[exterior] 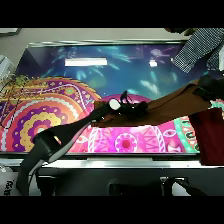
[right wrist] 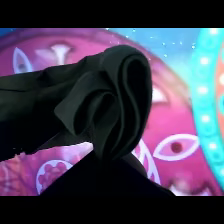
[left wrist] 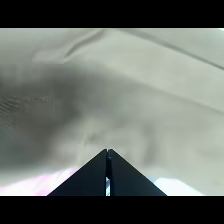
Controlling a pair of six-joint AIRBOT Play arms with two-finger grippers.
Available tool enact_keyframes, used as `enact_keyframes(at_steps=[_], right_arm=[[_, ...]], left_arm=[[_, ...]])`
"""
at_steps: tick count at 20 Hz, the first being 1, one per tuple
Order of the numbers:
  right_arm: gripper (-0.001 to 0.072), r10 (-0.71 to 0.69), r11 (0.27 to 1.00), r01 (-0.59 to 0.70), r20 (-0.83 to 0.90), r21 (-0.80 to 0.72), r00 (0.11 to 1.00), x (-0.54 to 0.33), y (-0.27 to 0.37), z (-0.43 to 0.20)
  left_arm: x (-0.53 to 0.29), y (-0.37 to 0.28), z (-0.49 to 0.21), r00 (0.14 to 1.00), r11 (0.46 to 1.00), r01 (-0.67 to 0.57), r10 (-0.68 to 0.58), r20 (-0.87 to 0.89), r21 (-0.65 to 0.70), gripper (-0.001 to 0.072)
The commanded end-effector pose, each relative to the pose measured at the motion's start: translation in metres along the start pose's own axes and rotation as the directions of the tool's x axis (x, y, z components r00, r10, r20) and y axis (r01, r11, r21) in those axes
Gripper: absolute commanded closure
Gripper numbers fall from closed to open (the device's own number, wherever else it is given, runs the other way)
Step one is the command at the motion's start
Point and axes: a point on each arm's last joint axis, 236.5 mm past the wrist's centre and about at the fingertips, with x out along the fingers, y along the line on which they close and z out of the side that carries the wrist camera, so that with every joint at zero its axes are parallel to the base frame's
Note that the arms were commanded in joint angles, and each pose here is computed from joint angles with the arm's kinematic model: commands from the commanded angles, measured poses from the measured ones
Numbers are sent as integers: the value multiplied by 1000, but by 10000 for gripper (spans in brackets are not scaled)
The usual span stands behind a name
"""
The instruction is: Fold the clothes and pants, and hang the long-sleeved shirts on hangers.
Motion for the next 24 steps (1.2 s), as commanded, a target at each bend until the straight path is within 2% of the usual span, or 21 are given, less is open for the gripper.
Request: enact_keyframes(at_steps=[1,3,5,6,8,15,19,24], right_arm=[[680,129,990,-131,38,49,991,0,36,9],[680,156,987,-157,38,24,987,9,65,8],[680,171,985,-171,13,-5,985,28,100,1],[680,168,986,-168,-1,-15,986,40,116,-3],[680,178,983,-179,-26,-44,984,68,152,-14],[681,248,965,-256,-117,-55,962,167,258,-66],[680,241,966,-253,-183,-48,953,209,280,-100],[680,218,971,-237,-271,-39,938,242,287,-134]], left_arm=[[-103,22,36,965,945,-264,260,46,192,696],[-193,40,62,892,860,-452,432,133,239,695],[-286,54,76,796,766,-604,564,219,220,694],[-329,56,80,752,724,-656,603,267,213,694],[-395,51,80,699,686,-704,623,351,184,693],[-516,29,68,632,717,-693,559,537,69,692],[-533,35,71,612,722,-691,563,555,29,692],[-534,36,72,611,714,-698,565,555,42,691]])
